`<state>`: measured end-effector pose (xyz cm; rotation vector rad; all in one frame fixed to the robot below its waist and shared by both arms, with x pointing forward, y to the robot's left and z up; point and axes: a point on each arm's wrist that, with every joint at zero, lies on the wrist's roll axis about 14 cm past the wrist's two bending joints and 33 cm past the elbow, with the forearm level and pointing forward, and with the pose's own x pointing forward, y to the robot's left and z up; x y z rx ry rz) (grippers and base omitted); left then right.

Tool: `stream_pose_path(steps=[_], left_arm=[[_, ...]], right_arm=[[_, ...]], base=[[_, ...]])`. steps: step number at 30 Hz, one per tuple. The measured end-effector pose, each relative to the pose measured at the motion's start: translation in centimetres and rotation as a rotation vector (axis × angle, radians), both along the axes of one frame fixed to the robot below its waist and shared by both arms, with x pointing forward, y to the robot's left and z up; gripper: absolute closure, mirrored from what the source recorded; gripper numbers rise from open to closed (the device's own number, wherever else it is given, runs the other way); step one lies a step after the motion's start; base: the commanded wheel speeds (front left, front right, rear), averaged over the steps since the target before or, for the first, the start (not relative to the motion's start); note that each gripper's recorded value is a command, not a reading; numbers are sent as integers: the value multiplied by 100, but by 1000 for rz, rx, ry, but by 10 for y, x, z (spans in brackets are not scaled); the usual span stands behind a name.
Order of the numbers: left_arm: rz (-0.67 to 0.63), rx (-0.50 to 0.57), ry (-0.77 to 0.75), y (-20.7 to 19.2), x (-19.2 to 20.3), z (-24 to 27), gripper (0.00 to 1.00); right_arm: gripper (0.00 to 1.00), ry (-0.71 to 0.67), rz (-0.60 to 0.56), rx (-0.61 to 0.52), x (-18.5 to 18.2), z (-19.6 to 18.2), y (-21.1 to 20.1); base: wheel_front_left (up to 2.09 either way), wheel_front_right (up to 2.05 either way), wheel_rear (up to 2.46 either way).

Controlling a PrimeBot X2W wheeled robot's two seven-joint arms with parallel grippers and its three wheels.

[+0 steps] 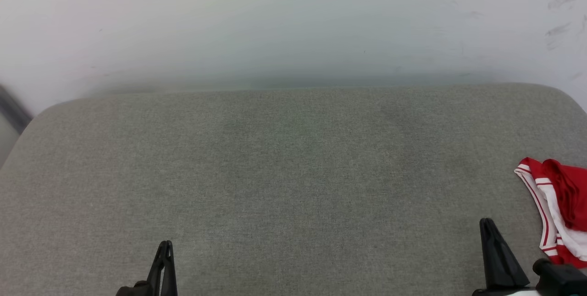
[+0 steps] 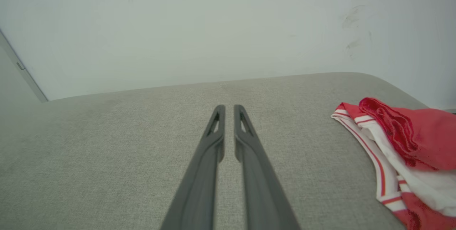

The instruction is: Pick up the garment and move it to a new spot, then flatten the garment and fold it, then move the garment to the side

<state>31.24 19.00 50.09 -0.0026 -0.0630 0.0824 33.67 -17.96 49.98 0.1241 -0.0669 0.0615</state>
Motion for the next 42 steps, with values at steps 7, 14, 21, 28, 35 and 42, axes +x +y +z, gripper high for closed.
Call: stream_pose_path(steps=[7, 14, 21, 28, 35, 42], left_arm=[[15, -130, 37, 3, 0, -10, 100], [20, -313, 60, 6, 8, -16, 100], [18, -440, 67, 8, 15, -17, 100], [18, -554, 78, 9, 20, -20, 100], [15, -664, 79, 9, 26, -20, 100], [9, -766, 83, 9, 31, -21, 100]], right_arm=[[100, 44, -22, 117, -2, -10, -4], [100, 66, -46, 284, 4, -11, -9], [100, 74, -57, 400, 9, -11, -11], [100, 88, -67, 506, 12, -12, -14], [100, 94, -71, 605, 17, -11, -15], [100, 96, -70, 700, 21, -9, -16]], base=[[0, 0, 0], [0, 0, 0], [0, 0, 0], [0, 0, 0], [0, 0, 0], [0, 0, 0]])
